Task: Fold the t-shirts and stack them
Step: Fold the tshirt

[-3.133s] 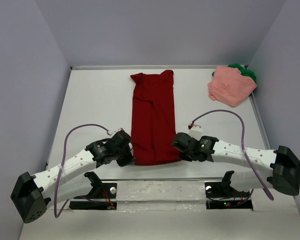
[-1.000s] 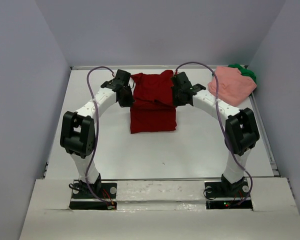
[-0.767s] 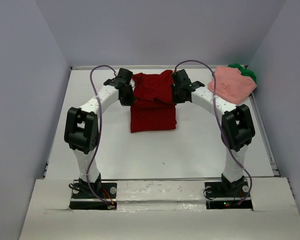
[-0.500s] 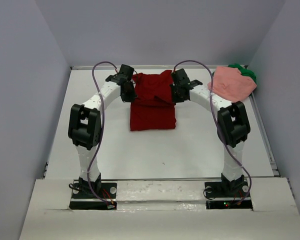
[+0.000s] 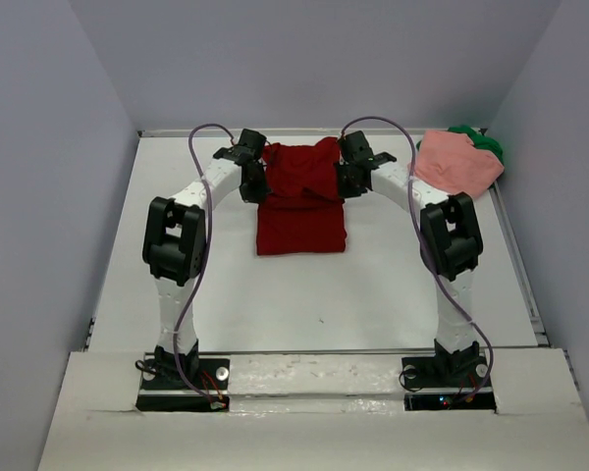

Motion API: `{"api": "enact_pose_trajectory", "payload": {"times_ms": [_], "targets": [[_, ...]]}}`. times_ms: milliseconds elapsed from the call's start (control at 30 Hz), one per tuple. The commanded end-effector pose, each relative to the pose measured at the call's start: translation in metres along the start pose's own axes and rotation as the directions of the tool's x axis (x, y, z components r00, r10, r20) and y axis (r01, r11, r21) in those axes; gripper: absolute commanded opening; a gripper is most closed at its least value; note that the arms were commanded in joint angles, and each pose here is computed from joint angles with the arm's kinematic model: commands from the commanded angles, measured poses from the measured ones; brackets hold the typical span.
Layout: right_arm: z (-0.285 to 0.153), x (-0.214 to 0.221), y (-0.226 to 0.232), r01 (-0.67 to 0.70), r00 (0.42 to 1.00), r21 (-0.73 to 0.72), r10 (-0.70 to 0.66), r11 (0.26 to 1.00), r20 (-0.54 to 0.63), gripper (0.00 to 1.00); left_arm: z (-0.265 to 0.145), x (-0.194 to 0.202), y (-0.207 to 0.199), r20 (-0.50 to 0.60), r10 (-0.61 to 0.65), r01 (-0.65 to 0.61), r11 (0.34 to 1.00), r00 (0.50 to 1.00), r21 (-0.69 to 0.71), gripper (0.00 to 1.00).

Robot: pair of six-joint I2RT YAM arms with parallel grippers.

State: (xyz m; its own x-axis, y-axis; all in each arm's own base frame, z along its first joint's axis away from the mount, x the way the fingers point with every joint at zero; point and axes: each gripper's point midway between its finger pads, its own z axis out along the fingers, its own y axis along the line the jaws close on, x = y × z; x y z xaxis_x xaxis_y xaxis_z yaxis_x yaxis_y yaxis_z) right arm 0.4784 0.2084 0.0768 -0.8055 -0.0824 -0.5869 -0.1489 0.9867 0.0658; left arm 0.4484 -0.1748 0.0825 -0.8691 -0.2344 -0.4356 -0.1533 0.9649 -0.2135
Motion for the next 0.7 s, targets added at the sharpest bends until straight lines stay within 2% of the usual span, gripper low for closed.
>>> {"api": "enact_pose_trajectory", "payload": {"times_ms": [0,300,500,567,600,633,667], "targets": [[0.004,-0.021,-0.01,0.02,0.999,0.002,-0.02,1.0,0.035,0.0,-0.003,-0.02,0.0,0.046,0.034,-0.035,0.999,0.998,0.015,0.0],[0.022,-0.031,0.001,0.041,0.999,-0.057,-0.04,0.998,0.012,0.0,0.015,-0.025,0.0,0.033,0.061,-0.061,0.998,0.998,-0.004,0.0],[0.031,-0.034,0.0,0.064,0.998,-0.047,-0.064,0.997,0.001,0.0,0.022,-0.029,0.001,0.041,0.065,-0.064,0.998,0.997,-0.019,0.0],[0.03,-0.036,0.002,0.072,0.997,-0.061,-0.071,0.996,0.005,0.0,0.021,-0.033,-0.001,0.062,0.071,-0.07,0.997,0.996,-0.013,0.13],[0.03,-0.037,0.003,0.071,0.997,-0.063,-0.071,0.995,0.008,0.03,0.021,-0.034,-0.001,0.066,0.075,-0.074,0.997,0.995,-0.015,0.19],[0.03,-0.037,0.004,0.079,0.997,-0.071,-0.079,0.994,0.009,0.08,0.02,-0.036,-0.001,0.07,0.081,-0.08,0.997,0.994,-0.015,0.33],[0.028,-0.039,0.004,0.08,0.997,-0.069,-0.08,0.994,0.015,0.16,0.019,-0.038,-0.002,0.08,0.085,-0.084,0.996,0.993,-0.01,0.41]]}}
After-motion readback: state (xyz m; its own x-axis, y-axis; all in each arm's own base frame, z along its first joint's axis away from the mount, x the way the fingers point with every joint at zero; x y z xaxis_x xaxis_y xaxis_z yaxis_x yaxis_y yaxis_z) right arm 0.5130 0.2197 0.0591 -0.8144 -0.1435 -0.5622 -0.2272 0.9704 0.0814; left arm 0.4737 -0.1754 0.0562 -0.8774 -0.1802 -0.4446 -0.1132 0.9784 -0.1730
